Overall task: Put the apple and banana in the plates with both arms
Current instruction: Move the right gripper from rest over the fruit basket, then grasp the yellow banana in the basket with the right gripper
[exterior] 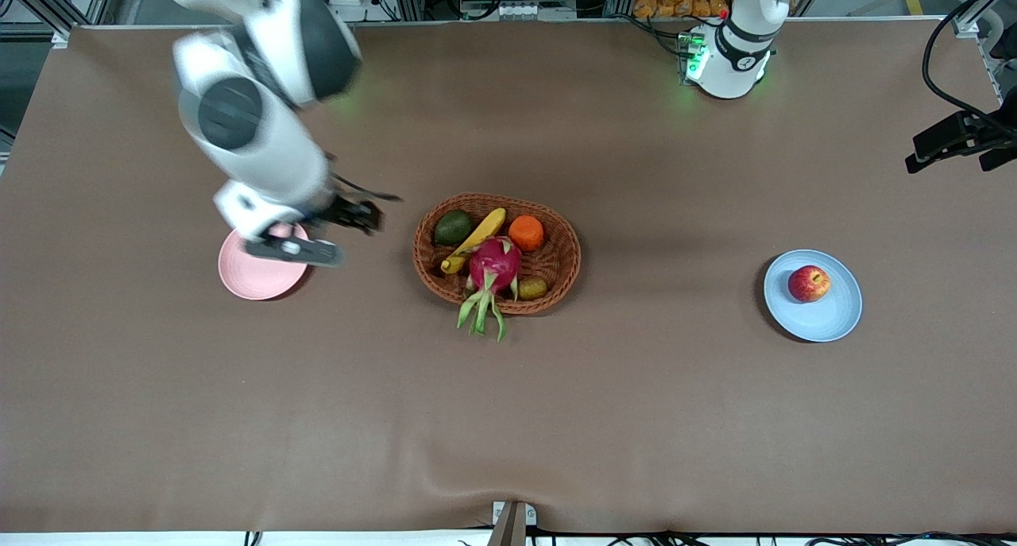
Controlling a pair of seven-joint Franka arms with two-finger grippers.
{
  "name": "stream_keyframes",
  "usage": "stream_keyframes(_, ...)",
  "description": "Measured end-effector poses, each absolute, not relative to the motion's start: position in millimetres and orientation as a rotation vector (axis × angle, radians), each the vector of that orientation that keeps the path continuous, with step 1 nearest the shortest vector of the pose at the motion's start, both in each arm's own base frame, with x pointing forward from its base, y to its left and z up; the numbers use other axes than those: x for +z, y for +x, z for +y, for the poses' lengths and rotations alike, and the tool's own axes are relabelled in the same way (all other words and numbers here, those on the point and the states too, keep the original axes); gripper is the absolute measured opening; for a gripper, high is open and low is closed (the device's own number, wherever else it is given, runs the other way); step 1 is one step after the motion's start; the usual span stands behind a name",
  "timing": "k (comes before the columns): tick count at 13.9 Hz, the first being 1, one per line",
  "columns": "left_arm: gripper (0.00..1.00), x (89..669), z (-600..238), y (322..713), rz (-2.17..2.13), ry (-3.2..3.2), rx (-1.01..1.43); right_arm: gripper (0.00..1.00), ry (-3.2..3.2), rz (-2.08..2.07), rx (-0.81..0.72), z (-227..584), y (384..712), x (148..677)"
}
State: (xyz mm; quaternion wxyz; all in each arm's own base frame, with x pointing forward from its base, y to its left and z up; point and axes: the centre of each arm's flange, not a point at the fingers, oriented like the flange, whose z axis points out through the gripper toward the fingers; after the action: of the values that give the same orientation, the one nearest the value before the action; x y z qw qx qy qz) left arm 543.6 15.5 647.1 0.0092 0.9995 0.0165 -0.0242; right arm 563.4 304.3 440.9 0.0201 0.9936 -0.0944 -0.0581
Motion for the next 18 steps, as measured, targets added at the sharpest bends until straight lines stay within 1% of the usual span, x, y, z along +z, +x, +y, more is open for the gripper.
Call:
stream_keyframes(1, 1.0, 647.0, 15.5, 543.6, 0.051, 3.122, -0.076, 0.95, 3.089, -0.357, -0.205, 316.5, 566.4, 417.3)
stream_keyframes(2, 1.0, 646.9, 15.6, 543.6, 0.052, 3.122, -0.076, 0.85, 3.1, -0.426, -0.234, 323.1, 570.0, 398.8)
stream_keyframes(3, 1.0, 646.9, 15.8, 543.6, 0.052, 3.122, -0.076, 0.84, 3.113, -0.513, -0.262, 327.6, 573.8, 384.1)
stream_keyframes(4, 1.0, 646.9, 15.7, 543.6, 0.052, 3.122, -0.076, 0.81, 3.117, -0.601, -0.28, 332.1, 576.4, 373.4)
stream_keyframes(5, 1.0, 646.8, 15.8, 543.6, 0.052, 3.122, -0.076, 0.7, 3.108, -0.689, -0.285, 339.3, 577.2, 364.8)
stream_keyframes(6, 1.0, 646.8, 15.9, 543.6, 0.053, 3.122, -0.076, 0.7, 3.088, -0.755, -0.284, 350.7, 574.8, 355.5)
stream_keyframes(7, 1.0, 646.8, 15.9, 543.6, 0.053, 3.122, -0.076, 0.65, 3.066, -0.801, -0.286, 361.8, 570.8, 345.1)
stream_keyframes(8, 1.0, 646.9, 16.1, 543.6, 0.053, 3.122, -0.076, 0.65, 3.043, -0.848, -0.285, 370.6, 567.8, 333.7)
stream_keyframes(9, 1.0, 646.9, 16.1, 543.6, 0.053, 3.122, -0.076, 0.6, 3.022, -0.902, -0.279, 376.1, 567.2, 322.0)
stream_keyframes(10, 1.0, 646.9, 16.1, 543.6, 0.053, 3.122, -0.076, 0.57, 3.002, -0.947, -0.275, 378.4, 568.0, 310.4)
stream_keyframes(11, 1.0, 646.8, 16.1, 543.6, 0.053, 3.122, -0.076, 0.57, 2.985, -0.973, -0.275, 379.8, 568.7, 298.5)
stream_keyframes(12, 1.0, 646.8, 15.9, 543.6, 0.053, 3.122, -0.076, 0.55, 2.973, -0.983, -0.279, 382.0, 568.4, 288.7)
stream_keyframes(14, 1.0, 646.8, 15.7, 543.6, 0.052, 3.122, -0.077, 0.54, 2.963, -0.981, -0.286, 386.2, 566.8, 278.5)
stream_keyframes(15, 1.0, 646.8, 15.6, 543.6, 0.052, 3.122, -0.077, 0.51, 2.96, -0.981, -0.288, 387.4, 566.0, 276.4)
stream_keyframes(18, 1.0, 646.8, 15.4, 543.7, 0.051, 3.122, -0.077, 0.48, 2.967, -0.988, -0.278, 388.2, 567.3, 275.0)
